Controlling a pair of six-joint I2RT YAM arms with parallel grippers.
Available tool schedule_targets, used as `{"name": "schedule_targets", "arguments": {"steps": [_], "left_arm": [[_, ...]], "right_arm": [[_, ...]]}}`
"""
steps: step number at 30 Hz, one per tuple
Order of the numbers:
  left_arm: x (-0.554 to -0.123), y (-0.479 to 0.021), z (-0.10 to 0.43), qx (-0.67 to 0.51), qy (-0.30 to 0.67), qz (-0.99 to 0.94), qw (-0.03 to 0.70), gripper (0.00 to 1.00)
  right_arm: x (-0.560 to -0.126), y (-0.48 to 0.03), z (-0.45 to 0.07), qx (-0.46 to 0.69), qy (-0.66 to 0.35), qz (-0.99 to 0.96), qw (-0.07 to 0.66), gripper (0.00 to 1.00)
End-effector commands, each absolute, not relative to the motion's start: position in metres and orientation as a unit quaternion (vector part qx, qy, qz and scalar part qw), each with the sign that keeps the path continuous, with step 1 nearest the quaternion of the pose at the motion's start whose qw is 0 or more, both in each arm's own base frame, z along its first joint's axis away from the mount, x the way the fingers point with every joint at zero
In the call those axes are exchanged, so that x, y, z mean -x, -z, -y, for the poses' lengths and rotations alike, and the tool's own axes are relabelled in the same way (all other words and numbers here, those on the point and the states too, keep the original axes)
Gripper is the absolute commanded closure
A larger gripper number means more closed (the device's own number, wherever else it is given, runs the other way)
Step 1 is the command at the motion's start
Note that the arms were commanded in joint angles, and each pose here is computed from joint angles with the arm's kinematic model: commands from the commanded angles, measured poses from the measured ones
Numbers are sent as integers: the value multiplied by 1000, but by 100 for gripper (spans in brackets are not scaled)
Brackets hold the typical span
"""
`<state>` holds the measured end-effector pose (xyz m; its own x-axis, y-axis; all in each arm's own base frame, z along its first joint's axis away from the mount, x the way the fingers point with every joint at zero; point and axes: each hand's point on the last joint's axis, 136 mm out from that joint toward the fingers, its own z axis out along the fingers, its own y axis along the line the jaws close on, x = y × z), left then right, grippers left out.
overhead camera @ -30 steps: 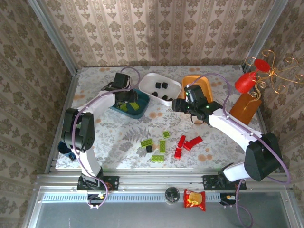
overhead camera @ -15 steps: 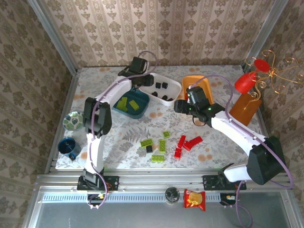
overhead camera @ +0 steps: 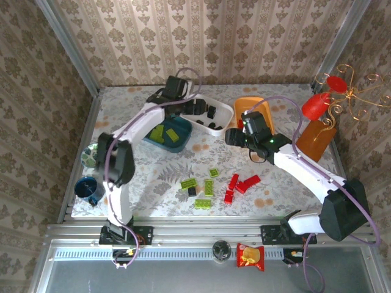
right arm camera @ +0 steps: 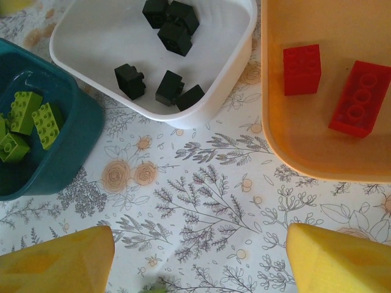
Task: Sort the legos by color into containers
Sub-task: Place the lego in the container, then pick up the lego from the center of the table.
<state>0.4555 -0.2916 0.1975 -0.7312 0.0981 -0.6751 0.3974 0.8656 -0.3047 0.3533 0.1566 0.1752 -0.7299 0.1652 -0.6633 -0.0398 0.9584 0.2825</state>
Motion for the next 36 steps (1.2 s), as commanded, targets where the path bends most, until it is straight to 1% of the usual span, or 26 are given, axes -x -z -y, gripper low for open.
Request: {"name": "schedule_targets", "arguments": {"steps": [1, 4, 6, 10, 14, 19, 23, 27, 32, 36], "left_arm": [[-418, -234, 294, -138, 262, -878, 376, 8], [-375, -216, 282, -144, 257, -887, 355, 6], [-349, -200, 272, -145, 247, -895, 343, 0], [-303, -169, 246, -135, 227, -908, 326, 0], [-271, -147, 212, -97, 195, -913, 344, 0], [-241, -130, 183, -48, 208, -903, 372, 0], [-229, -119, 162, -22, 191, -909, 371, 0], [-225, -114, 155, -16, 184, -910, 372, 0], [-224, -111, 152, -16, 178, -911, 371, 0], [-224, -114, 146, -11, 167, -912, 375, 0]], "right_arm": [[-345, -164, -159, -22, -141, -927, 346, 24], [-338, -152, -176, 8, -162, -935, 316, 24], [-329, -136, -190, 36, -159, -943, 290, 24], [-307, -102, -217, 81, -144, -957, 240, 23], [-291, -70, -243, 102, -133, -964, 206, 23], [-288, -43, -260, 112, -114, -969, 189, 26], [-285, -30, -255, 114, -90, -973, 177, 32], [-282, -22, -253, 123, -75, -975, 171, 39], [-290, -21, -258, 129, -72, -973, 179, 60], [-300, -48, -273, 142, -104, -962, 207, 68]]}}
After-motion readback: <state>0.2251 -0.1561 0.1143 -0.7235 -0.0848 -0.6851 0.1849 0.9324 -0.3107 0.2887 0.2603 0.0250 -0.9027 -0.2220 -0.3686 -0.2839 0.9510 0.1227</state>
